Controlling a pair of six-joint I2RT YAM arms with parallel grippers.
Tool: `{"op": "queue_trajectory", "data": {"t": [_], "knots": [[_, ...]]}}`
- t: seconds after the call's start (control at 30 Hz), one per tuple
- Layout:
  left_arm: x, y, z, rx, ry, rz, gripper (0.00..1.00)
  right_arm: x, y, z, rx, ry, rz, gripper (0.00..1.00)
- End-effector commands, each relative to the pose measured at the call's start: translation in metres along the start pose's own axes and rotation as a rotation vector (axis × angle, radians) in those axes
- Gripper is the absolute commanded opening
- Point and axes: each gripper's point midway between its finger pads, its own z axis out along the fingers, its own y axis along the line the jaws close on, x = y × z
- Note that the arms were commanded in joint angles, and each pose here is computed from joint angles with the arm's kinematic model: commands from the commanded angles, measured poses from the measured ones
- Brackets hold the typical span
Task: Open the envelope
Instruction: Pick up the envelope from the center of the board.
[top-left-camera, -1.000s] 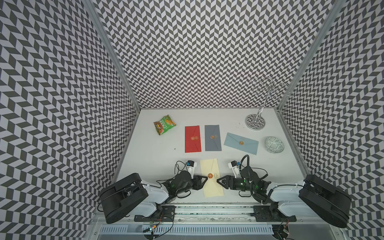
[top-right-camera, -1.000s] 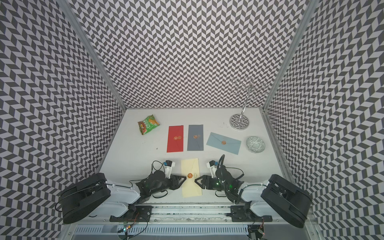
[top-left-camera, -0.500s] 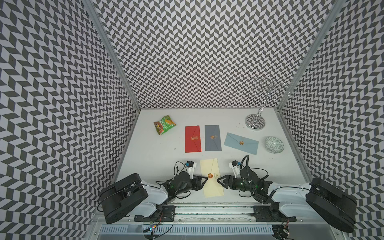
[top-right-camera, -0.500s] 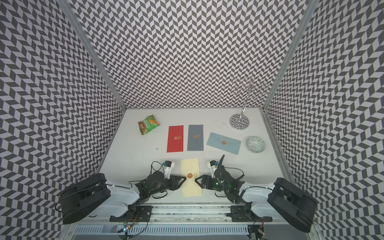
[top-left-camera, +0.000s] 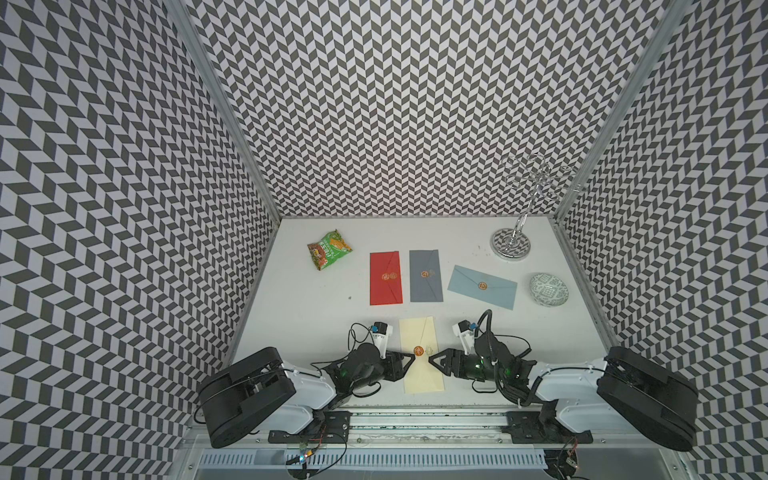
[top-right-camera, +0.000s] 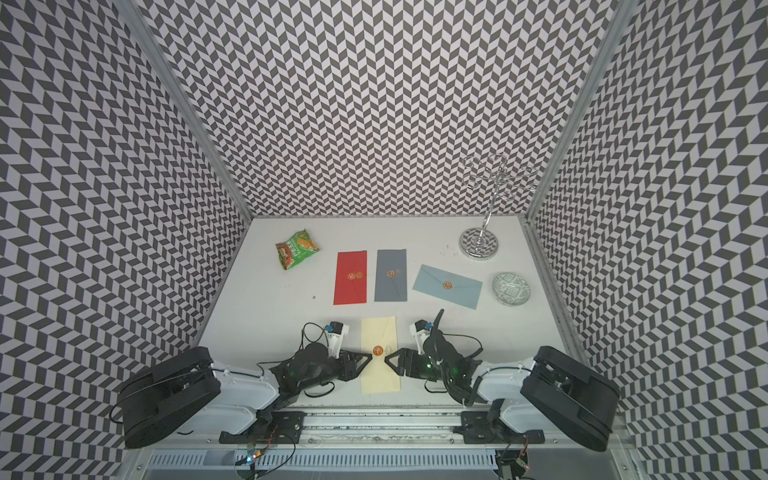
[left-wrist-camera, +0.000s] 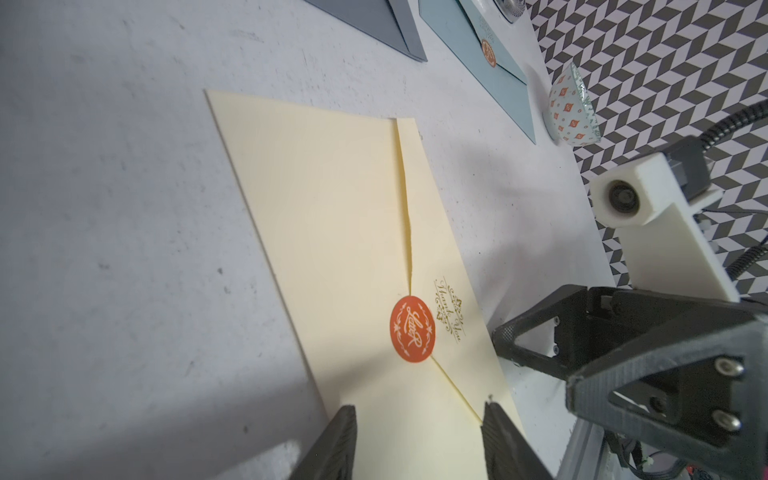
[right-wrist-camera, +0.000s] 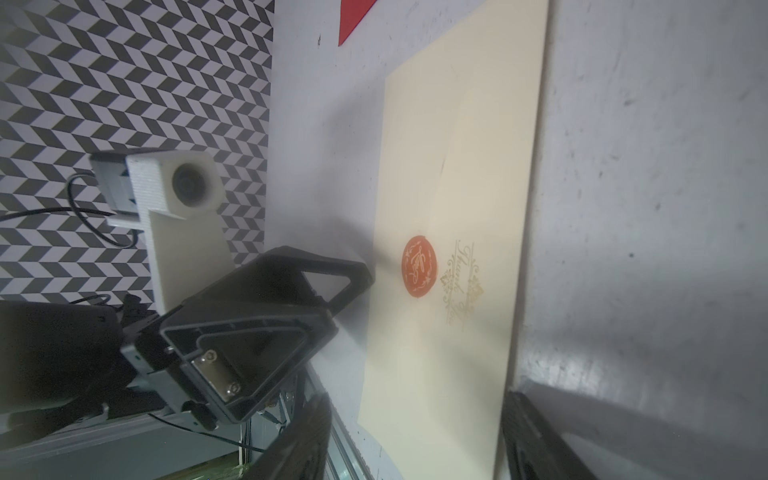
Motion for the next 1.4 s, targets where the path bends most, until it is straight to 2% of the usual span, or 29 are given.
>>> {"op": "queue_trajectory", "data": {"t": [0.0, 0.1, 0.3, 0.57, 0.8, 1.03, 1.37], "knots": [[-0.001, -0.003, -0.001, 0.009, -0.010, 0.012, 0.52, 0.001, 0.008, -0.001, -0.032, 0.008, 0.011, 0.68], [0.000, 0.000, -0.001, 0.002, -0.010, 0.004, 0.52, -0.004, 0.022, -0.006, -0.091, -0.017, 0.011, 0.69], [0.002, 0.001, 0.000, 0.006, -0.006, -0.005, 0.51, -0.004, 0.019, -0.005, -0.082, -0.020, 0.052, 0.70], [-0.003, -0.002, -0.005, 0.012, -0.031, 0.005, 0.54, -0.009, 0.007, -0.007, -0.004, -0.056, 0.059, 0.71], [-0.004, 0.006, -0.007, -0.036, -0.037, -0.003, 0.57, -0.007, -0.002, -0.003, 0.058, -0.047, 0.062, 0.71], [0.003, 0.015, 0.002, -0.094, 0.012, 0.000, 0.57, -0.003, -0.009, 0.005, 0.084, -0.018, 0.075, 0.71], [0.006, 0.011, 0.006, -0.080, 0.030, 0.005, 0.56, -0.006, 0.010, 0.005, -0.003, -0.023, 0.051, 0.72]]}}
